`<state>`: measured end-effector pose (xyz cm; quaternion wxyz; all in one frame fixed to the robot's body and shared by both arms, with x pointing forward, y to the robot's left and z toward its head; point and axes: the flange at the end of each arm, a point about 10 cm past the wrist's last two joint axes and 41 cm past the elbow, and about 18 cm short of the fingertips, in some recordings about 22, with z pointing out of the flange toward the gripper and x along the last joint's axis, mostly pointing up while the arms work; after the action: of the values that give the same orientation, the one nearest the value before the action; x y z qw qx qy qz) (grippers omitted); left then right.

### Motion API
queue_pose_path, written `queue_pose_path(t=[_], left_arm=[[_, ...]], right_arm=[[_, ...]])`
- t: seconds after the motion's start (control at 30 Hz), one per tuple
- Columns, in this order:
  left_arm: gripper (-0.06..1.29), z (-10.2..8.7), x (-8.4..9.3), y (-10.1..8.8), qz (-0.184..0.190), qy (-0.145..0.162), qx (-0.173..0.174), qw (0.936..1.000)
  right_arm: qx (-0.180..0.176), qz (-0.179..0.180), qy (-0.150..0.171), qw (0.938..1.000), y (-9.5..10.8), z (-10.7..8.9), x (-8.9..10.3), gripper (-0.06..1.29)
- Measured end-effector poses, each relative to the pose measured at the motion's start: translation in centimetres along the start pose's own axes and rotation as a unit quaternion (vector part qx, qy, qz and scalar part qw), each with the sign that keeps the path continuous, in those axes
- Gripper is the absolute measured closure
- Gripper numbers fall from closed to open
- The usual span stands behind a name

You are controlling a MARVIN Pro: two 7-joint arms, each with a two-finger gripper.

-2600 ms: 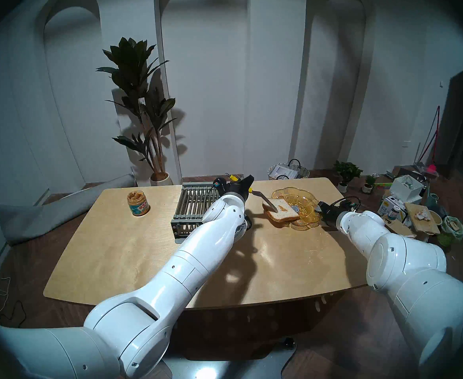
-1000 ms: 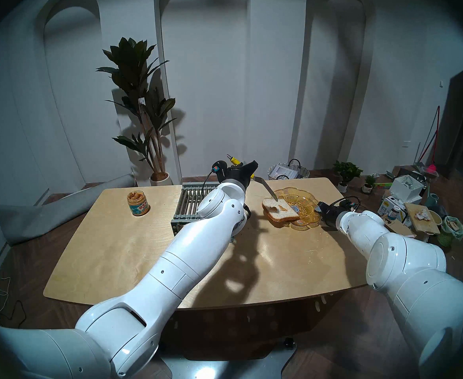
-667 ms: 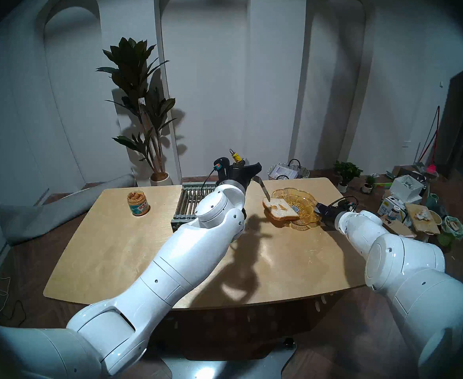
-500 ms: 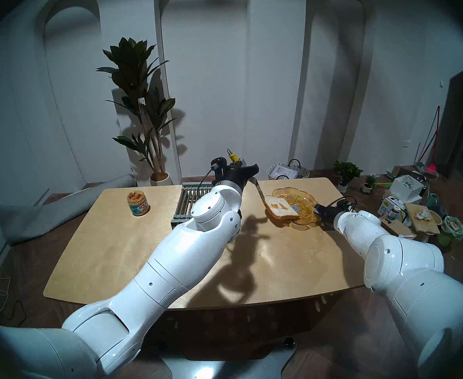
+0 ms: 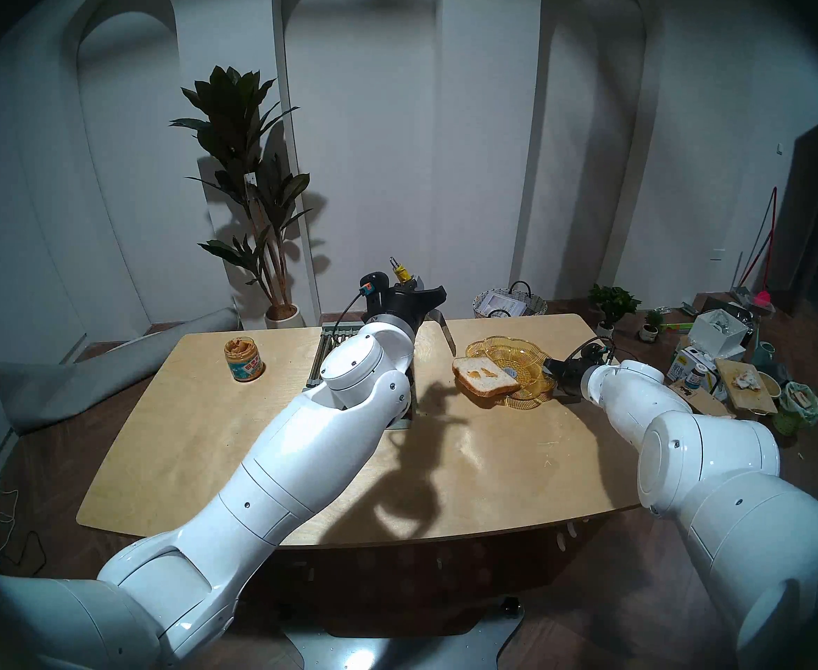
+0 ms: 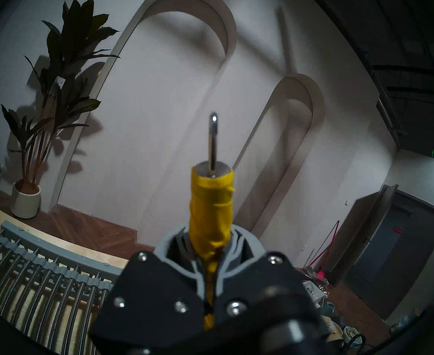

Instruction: Spread peanut butter over the slice of bread with the knife

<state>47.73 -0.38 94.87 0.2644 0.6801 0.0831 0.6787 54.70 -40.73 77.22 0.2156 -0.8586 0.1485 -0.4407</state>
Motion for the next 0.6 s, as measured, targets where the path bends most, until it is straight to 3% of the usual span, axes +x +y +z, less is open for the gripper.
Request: queue_pose_path(t=[0.03,0.07,0.17,0.4,0.6], left_arm=[[1.22,0.0,0.1,0.0,-0.001,0.0,0.0,1.0],[1.22,0.0,0.1,-0.1,-0.003,0.001,0.0,1.0],[1.22,-0.1,0.3,-0.2,-0.009,0.001,0.001,1.0],[1.22,-0.3,0.5,-0.4,-0.015,0.002,0.001,0.9999],[1.22,-0.5,1.1,-0.9,-0.012,0.01,0.003,0.9999]], right_arm=[[0.002,-0.002,-0.001,1.0,-0.2,0.1,0.0,0.67],[0.006,-0.005,-0.001,1.0,-0.5,0.1,0.2,0.31],[0.013,-0.014,-0.001,0.9998,-1.3,0.3,0.8,0.05],[0.014,-0.024,-0.011,0.9995,-1.6,0.4,1.0,0.03],[0.006,-0.051,-0.006,0.9987,-1.2,-0.3,2.4,0.02]])
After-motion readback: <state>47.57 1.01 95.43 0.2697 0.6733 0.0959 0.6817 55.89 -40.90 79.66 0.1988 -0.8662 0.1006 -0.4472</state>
